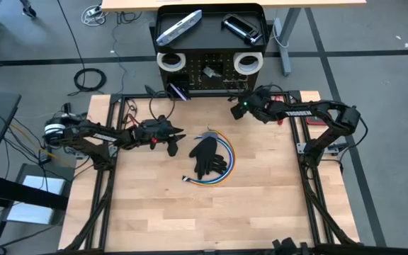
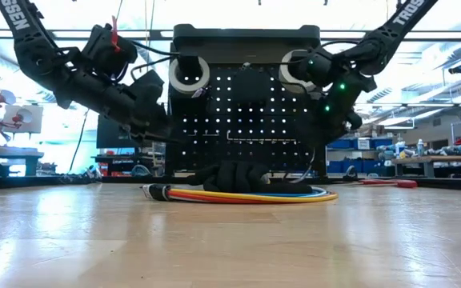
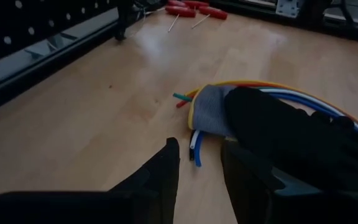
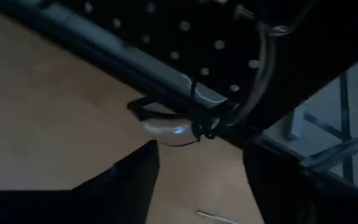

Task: Hang tools onto peg board
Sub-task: Hang the safety goggle on the peg board

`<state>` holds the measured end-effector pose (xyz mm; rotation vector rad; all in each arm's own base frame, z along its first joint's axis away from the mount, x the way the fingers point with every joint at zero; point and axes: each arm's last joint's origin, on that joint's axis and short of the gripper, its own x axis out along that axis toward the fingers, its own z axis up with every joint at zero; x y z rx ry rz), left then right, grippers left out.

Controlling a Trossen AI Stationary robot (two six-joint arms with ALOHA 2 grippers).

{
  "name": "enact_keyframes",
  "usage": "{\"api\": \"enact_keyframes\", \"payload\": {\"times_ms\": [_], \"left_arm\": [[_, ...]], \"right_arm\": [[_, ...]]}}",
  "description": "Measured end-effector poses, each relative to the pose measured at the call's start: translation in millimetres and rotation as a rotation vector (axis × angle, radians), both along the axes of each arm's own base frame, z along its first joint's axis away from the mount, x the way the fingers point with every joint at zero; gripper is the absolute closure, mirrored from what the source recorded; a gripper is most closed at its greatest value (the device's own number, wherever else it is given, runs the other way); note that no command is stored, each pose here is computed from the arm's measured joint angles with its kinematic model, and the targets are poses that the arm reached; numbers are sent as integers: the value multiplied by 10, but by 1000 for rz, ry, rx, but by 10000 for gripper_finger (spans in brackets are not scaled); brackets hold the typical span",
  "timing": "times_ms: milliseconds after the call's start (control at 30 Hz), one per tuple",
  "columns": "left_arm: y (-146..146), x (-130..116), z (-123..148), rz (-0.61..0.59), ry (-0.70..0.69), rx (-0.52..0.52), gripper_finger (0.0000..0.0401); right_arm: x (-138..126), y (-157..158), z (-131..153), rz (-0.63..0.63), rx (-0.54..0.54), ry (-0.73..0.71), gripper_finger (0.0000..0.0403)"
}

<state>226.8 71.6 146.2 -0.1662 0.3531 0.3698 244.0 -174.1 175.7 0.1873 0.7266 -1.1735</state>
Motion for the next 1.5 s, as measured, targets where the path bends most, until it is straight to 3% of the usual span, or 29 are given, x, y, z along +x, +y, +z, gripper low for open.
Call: {"api": "enact_keyframes", "payload": {"times_ms": [167,333,667,933,1167,1367,1500], "left_arm": [[1,0,1,-1,2,10,274],[3,8,21,3,-23,6,274],[11,16,51,23,-55,13,274],[13,16,52,33,-55,16,274],[26,-29,130,127,-71,22,274],[-7,-193,269,190,-28,8,274],[-36,-373,276,260,80,-42,274]], "right_arm": [[-88,-168,21,14,-9,5,226],[-168,-353,73,47,-36,-40,252],[-295,-523,100,46,-57,-46,250],[-328,-516,169,174,-37,-46,251],[-475,-349,308,348,41,-80,251],[-717,-205,170,434,-88,-246,251],[-761,-219,-5,401,-148,-290,254]]}}
